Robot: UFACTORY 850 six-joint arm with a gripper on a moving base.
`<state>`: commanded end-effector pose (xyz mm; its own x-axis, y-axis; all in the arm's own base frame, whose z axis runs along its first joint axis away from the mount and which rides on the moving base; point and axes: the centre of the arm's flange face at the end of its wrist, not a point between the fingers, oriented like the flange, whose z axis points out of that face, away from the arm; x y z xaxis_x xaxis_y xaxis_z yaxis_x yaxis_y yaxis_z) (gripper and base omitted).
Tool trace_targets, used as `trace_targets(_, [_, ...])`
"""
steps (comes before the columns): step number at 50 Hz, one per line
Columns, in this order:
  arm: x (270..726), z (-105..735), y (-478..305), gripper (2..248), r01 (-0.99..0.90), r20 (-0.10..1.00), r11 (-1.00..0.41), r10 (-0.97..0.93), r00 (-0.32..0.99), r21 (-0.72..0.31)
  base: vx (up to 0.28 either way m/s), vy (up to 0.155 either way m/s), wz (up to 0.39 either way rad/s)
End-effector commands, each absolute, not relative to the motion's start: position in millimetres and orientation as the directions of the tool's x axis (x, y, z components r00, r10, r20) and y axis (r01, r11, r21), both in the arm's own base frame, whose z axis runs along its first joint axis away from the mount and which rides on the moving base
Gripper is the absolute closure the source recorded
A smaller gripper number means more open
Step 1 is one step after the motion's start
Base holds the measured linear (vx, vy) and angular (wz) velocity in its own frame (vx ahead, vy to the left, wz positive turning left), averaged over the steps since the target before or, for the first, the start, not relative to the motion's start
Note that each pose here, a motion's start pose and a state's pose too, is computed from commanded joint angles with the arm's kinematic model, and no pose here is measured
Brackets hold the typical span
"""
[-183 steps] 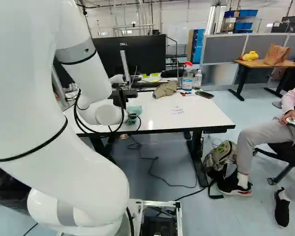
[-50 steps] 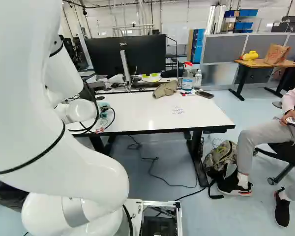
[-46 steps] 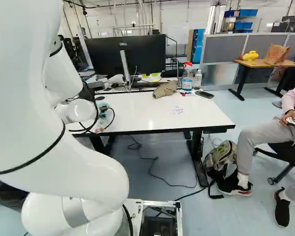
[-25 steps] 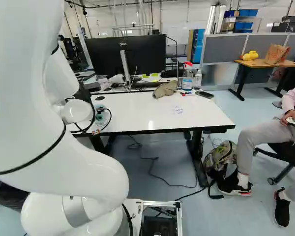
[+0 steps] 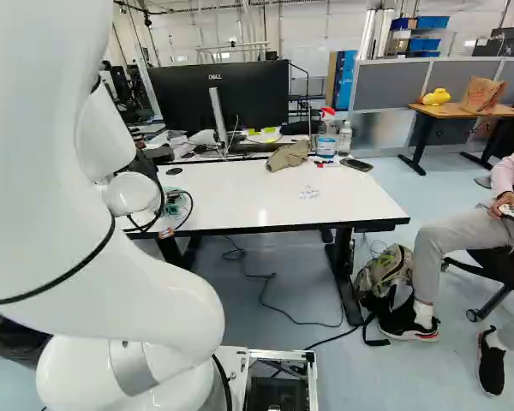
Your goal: Clean the table with the green towel
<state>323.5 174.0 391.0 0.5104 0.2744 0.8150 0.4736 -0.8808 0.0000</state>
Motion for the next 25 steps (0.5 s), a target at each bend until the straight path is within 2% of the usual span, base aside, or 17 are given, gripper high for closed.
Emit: trace_targets(25, [319.4,385.0,171.8,200,0.474,0.763,-0.881,0.306,0.569,0.0,0.0,0.0,0.0])
